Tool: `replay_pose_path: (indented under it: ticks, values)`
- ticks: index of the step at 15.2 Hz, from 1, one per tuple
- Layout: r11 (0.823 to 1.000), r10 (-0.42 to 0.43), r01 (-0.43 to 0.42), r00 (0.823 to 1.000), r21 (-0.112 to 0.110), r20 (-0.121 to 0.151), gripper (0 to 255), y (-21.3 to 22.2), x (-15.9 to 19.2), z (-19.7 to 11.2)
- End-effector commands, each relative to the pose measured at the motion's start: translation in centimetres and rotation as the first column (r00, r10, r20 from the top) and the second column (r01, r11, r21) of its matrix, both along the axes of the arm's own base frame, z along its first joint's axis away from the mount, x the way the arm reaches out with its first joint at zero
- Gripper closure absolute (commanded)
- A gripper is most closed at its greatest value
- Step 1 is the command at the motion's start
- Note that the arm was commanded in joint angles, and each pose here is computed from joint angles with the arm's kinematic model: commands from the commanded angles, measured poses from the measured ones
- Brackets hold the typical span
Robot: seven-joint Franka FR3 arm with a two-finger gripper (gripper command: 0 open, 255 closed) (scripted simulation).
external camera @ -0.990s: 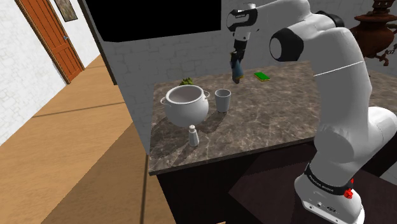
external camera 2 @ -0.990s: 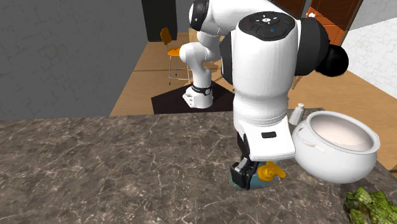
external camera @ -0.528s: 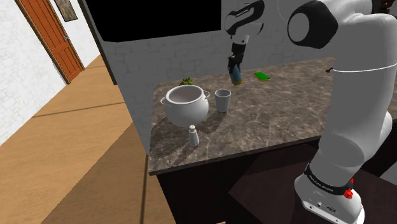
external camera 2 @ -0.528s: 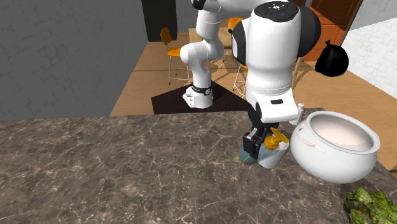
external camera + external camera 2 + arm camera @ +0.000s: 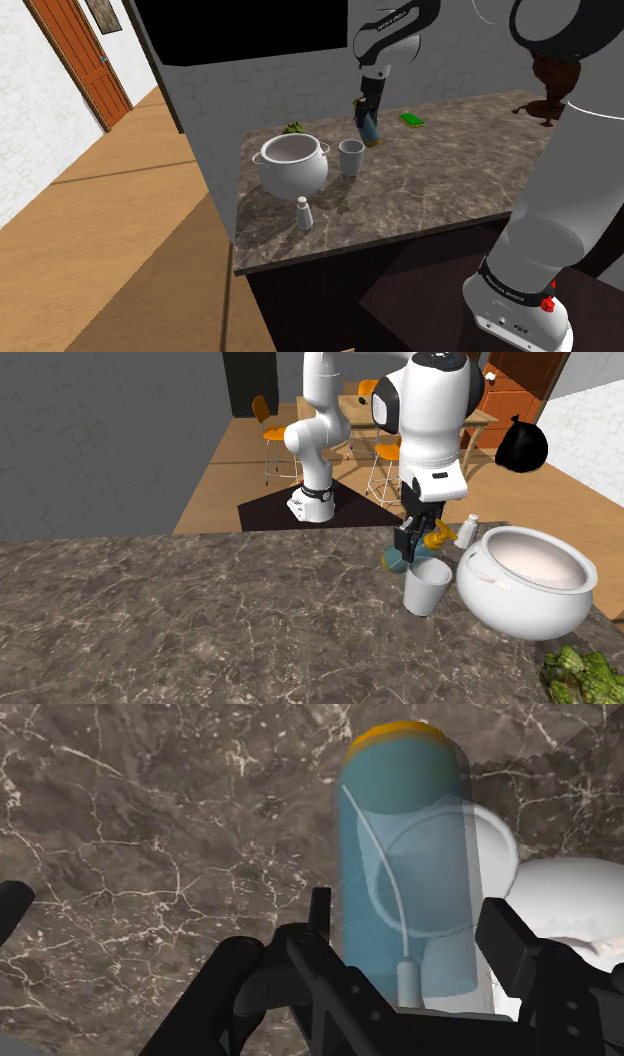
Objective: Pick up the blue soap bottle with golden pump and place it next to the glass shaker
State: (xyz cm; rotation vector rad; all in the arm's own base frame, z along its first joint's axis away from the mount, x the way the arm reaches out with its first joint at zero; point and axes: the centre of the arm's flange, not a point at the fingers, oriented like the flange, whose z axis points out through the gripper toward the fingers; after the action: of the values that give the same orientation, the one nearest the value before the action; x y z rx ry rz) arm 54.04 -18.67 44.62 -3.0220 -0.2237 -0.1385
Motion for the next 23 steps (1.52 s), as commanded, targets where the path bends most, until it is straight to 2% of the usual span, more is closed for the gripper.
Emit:
replay_pose_path:
  ticks: [1, 22, 23]
  values:
    - [1.0, 0.0, 0.0, 1.0, 0.0, 0.0, 255, 2.5, -1.1, 0.1]
    - [1.0, 0.0, 0.0, 1.0, 0.0, 0.0, 255, 27.0, -14.1, 0.1]
    - [1.0, 0.0, 0.0, 1.0, 0.0, 0.0, 255, 27.0, -14.1, -0.4]
